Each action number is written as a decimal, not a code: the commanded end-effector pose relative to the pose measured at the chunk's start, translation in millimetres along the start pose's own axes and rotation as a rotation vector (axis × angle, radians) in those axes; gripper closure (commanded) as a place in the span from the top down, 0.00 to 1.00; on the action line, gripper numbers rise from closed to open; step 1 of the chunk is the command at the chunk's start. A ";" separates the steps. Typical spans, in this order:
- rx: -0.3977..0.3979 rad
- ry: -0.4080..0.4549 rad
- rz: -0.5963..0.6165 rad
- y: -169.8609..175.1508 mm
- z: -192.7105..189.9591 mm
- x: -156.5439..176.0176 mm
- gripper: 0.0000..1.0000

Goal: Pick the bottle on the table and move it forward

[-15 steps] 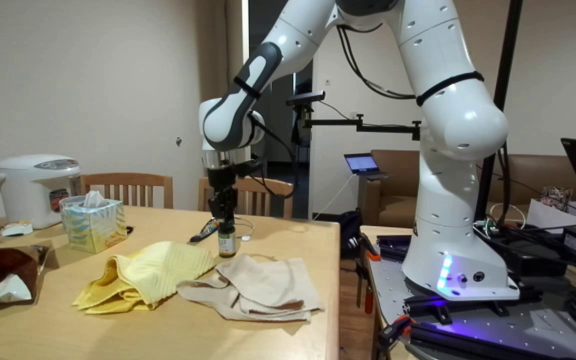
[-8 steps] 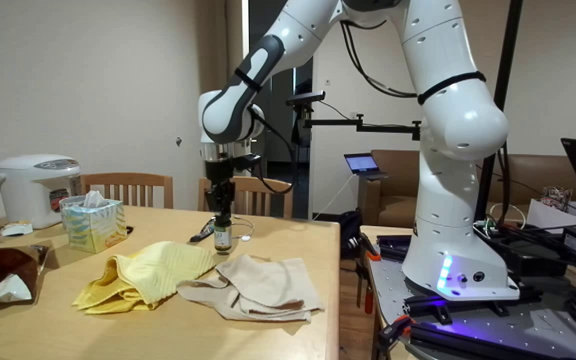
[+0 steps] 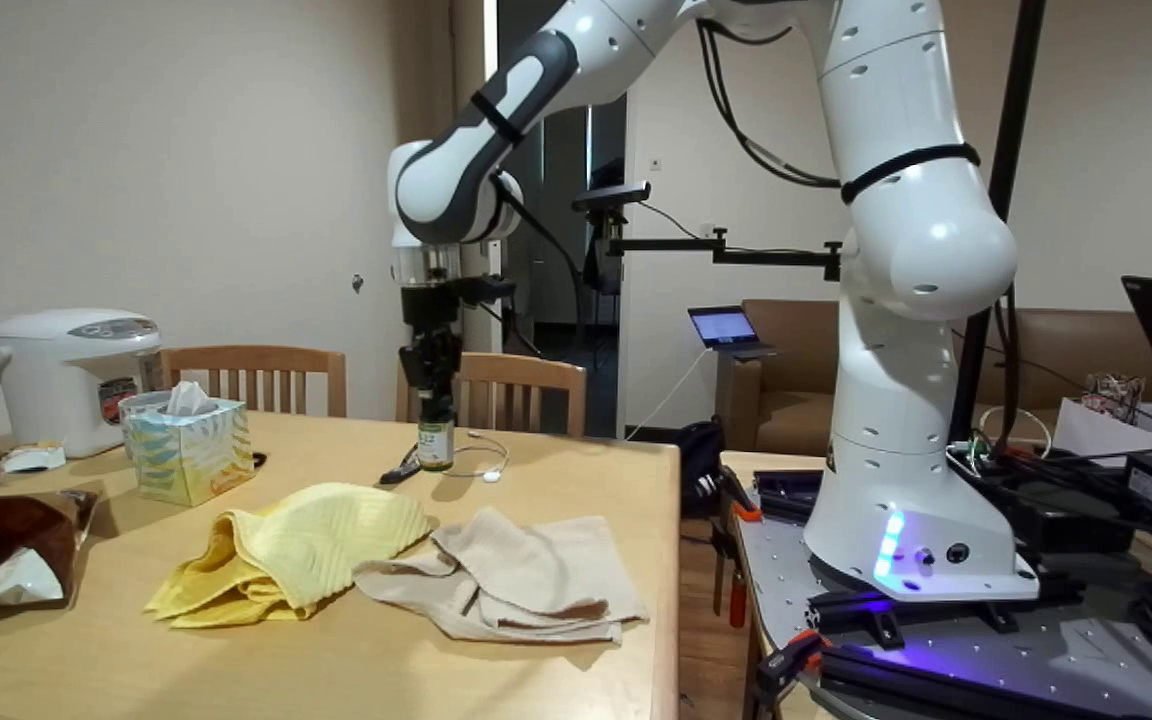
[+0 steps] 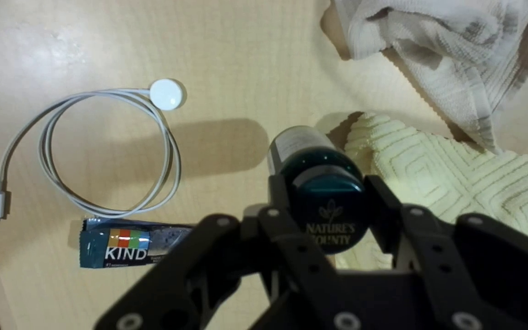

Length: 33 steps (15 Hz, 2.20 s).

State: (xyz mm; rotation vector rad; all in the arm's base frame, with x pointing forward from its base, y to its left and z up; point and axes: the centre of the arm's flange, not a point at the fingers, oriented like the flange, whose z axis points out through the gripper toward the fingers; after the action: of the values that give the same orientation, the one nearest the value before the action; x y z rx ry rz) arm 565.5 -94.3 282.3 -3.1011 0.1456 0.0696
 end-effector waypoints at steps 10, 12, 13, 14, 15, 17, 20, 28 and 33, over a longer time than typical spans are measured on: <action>-0.003 -0.018 0.045 -24.7 -100.8 85.4 0.19; -0.005 -0.033 0.042 -25.5 -111.2 100.8 0.19; 0.002 -0.041 0.038 -26.0 -112.9 108.3 0.19; 0.008 -0.047 0.037 -25.6 -111.5 116.6 0.19; 0.009 -0.050 0.035 -24.4 -112.6 123.1 0.19; 0.022 -0.050 0.028 -23.5 -113.8 133.4 0.19; 0.036 -0.038 0.018 -26.0 -96.0 147.2 0.19; 0.058 -0.052 0.002 -31.2 -24.9 149.7 0.19; 0.031 0.000 -0.028 -31.3 3.0 147.1 0.19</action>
State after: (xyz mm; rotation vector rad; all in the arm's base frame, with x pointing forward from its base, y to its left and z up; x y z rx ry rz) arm 718.9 -75.6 280.3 -3.0743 0.1513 0.1263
